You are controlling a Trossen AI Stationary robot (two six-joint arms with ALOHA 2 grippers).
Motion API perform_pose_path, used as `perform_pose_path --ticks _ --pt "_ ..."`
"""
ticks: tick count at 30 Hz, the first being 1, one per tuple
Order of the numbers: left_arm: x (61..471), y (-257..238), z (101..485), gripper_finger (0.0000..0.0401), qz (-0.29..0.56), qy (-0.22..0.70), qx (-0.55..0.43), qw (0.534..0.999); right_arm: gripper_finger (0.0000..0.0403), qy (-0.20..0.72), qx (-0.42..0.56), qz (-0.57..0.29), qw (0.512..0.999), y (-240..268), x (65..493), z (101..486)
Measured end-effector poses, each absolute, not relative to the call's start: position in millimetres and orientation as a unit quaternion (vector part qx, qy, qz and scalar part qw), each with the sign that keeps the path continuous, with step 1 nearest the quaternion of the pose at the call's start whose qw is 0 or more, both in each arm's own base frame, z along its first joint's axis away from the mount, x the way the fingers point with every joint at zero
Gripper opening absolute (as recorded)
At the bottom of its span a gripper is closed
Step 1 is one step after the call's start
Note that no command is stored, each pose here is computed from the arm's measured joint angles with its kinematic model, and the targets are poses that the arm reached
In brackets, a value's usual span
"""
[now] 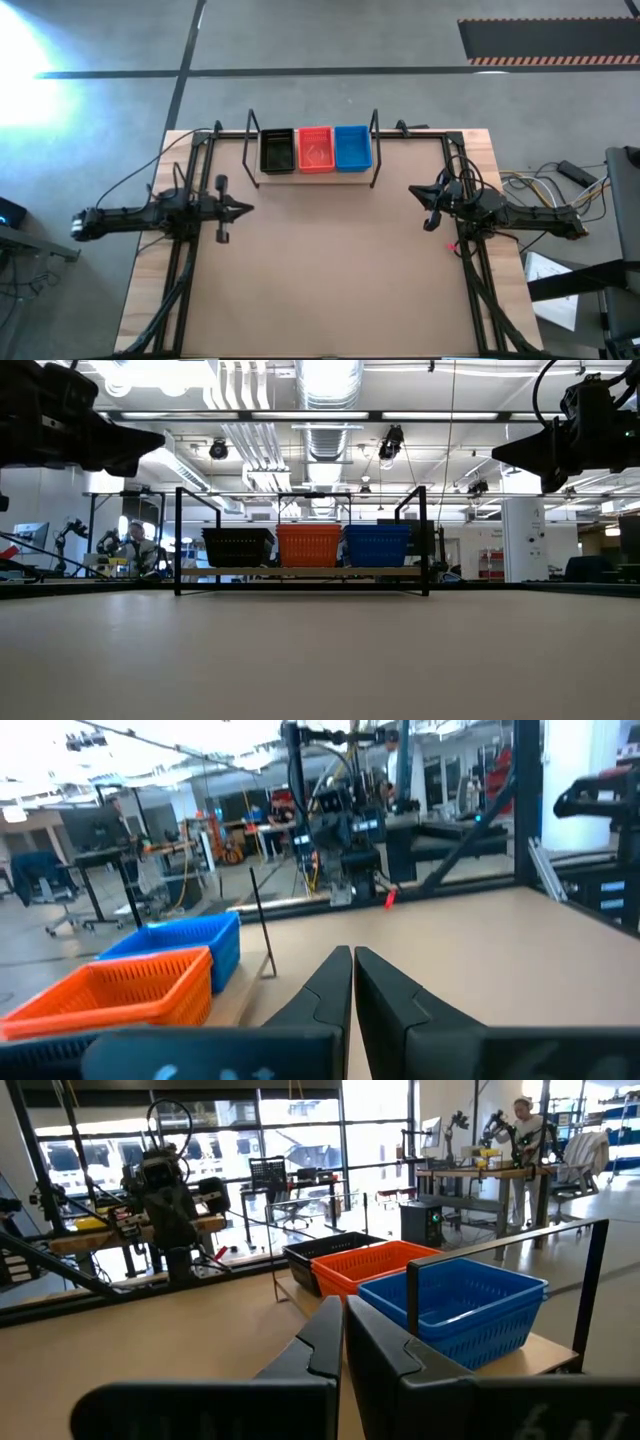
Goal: Stack baskets on shelf by color
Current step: Return to Home Position
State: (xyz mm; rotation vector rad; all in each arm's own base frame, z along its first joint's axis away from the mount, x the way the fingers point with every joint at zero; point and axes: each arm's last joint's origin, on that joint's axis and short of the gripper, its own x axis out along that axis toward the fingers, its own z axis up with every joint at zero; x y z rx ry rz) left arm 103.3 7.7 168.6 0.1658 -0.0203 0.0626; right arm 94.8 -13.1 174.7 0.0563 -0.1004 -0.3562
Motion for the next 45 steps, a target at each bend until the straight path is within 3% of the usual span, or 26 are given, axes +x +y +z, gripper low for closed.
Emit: perform_pose_path --ticks 11,45 --pt "97.8 7.2 176.7 0.0 0.035 -0.058 0.085 0.994 0.0009 -0.05 0.028 -0.177 0.983 -13.1 94.8 174.7" --pt "99.0 7.3 175.5 0.0 0.034 -0.051 0.085 0.995 0.0009 -0.045 0.027 -0.177 0.983 -13.0 95.6 173.9"
